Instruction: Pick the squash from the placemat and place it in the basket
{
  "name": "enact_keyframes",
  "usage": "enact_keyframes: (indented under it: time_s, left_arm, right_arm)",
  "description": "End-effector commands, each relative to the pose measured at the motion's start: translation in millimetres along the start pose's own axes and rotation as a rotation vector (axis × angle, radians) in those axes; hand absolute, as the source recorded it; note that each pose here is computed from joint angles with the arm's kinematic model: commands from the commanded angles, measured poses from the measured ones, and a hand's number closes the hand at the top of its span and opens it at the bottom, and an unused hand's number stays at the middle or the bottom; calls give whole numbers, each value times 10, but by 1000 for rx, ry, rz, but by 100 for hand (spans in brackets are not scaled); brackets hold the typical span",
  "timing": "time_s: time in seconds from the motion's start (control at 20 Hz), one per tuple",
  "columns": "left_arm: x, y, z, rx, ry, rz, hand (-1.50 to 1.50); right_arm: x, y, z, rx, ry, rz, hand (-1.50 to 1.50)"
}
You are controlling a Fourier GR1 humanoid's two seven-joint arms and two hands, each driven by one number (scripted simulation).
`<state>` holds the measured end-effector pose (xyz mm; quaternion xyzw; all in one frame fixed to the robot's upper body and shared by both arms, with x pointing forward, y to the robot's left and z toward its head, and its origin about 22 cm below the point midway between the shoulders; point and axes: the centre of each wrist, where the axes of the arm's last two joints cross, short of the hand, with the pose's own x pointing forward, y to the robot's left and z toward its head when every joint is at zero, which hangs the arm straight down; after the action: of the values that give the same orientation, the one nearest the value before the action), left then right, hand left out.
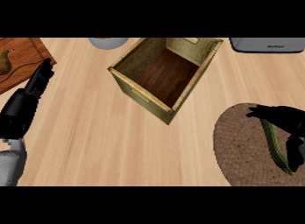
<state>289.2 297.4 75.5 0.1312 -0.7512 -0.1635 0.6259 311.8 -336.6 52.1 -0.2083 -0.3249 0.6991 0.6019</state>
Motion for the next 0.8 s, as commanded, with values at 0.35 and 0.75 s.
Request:
enact_keyframes:
  time_s: [0.35, 0.75]
  left_arm:
    - [0, -20, -62, -3, 7, 3, 0]
    - [13, 86, -14, 9, 3, -12, 0]
  right_arm:
    - [117, 295, -280, -18, -69, 13, 150]
    - [22, 168, -206, -169, -103, 74, 150]
